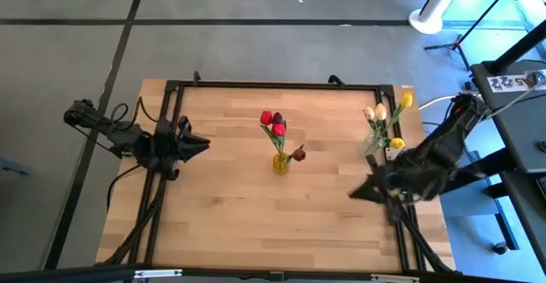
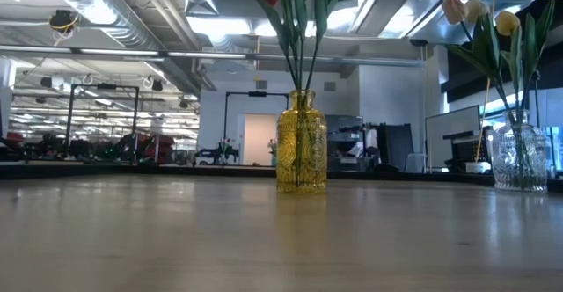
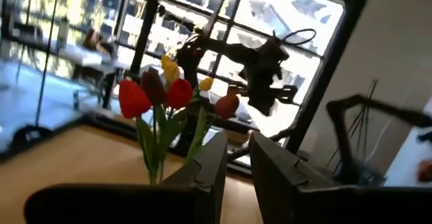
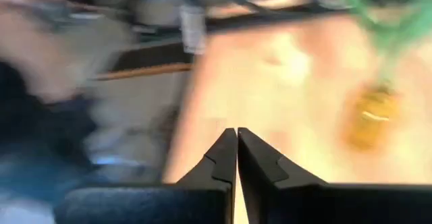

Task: Sort flowers into vase by color
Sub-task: Return to Home Position

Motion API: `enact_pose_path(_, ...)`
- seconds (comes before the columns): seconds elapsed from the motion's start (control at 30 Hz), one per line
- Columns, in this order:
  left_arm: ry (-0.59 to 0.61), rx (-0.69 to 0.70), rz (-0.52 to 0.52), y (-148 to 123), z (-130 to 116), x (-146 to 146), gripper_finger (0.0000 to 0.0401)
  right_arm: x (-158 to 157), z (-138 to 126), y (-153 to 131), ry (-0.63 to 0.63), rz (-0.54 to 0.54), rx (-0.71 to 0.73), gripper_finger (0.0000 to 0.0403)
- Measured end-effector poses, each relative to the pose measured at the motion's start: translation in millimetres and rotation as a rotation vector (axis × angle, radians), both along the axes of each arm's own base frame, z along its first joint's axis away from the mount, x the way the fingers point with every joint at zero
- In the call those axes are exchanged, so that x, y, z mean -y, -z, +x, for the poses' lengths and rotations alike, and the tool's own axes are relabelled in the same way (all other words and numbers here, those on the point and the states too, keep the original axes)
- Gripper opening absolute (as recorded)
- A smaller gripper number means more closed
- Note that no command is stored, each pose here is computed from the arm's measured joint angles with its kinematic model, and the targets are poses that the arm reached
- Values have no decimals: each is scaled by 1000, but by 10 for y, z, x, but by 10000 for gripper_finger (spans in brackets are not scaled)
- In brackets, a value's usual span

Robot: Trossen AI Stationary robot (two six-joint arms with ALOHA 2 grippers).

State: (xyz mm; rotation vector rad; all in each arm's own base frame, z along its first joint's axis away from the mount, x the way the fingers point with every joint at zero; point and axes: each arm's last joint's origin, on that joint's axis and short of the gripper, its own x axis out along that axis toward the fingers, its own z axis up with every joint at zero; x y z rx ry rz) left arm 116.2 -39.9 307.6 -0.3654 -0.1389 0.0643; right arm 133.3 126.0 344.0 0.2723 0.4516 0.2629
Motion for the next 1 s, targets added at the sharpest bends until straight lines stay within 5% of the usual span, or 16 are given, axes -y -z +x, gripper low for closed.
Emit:
enact_pose_path(0.17,0,-36,75,31,2,7,62,-85,111,121,124,-2,-44,6)
enact_pose_path(0.27,1,-64,64,62,5,6,62,-126,80,107,-68,22,-85,3)
enact_pose_path(0.47,-11,-68,142,58,5,5,62,182,-109,244,-141,87,-49,16)
enact_pose_path(0.73,-68,-81,288,51,3,-8,62,534,-272,924,-256,234,281,25)
enact_pose_path(1.0,-110,-84,356,40,-83,-61,62,729,-344,1425,-246,200,514,25)
